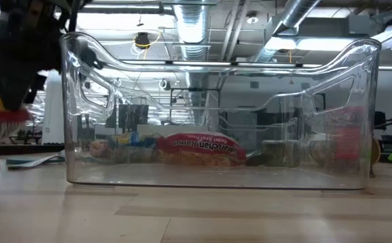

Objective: Pick & Place Food Item
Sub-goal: Put the bottom red noodle pack into the bottom transparent bin

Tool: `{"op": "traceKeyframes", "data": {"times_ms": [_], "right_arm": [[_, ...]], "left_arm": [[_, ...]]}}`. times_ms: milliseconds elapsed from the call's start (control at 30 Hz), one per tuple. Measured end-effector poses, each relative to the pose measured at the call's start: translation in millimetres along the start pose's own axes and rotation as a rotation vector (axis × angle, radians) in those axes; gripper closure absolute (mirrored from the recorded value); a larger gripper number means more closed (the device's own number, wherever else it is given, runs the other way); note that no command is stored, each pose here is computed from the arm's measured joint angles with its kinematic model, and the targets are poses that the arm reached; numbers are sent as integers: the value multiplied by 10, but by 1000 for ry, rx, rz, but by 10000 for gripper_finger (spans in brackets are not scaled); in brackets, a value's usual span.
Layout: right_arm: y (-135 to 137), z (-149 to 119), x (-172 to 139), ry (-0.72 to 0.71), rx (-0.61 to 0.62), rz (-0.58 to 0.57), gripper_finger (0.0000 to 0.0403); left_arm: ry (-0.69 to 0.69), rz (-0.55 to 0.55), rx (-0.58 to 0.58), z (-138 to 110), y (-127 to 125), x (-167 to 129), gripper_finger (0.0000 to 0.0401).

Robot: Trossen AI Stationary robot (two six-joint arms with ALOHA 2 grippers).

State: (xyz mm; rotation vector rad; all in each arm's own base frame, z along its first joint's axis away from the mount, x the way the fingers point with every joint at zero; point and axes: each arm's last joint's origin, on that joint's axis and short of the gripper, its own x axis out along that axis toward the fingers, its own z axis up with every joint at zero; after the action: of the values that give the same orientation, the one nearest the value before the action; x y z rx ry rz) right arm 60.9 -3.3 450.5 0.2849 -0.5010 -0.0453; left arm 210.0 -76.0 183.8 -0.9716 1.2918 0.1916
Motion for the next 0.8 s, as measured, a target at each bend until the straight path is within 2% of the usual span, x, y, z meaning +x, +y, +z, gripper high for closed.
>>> {"op": "traceKeyframes", "data": {"times_ms": [267, 433, 667, 800], "right_arm": [[-1, -2, 0, 3, 0, -1, 112], [-1, -2, 0, 2, 0, -1, 112], [-2, -7, 0, 8, 0, -2, 112], [-2, -8, 0, 8, 0, -3, 112]], "left_arm": [[-60, -127, -16, -66, -43, -286, 393], [-127, -302, -13, -57, -164, -441, 394], [-348, -553, -24, 72, -470, -677, 394], [-444, -605, -17, 154, -567, -846, 394]]}}
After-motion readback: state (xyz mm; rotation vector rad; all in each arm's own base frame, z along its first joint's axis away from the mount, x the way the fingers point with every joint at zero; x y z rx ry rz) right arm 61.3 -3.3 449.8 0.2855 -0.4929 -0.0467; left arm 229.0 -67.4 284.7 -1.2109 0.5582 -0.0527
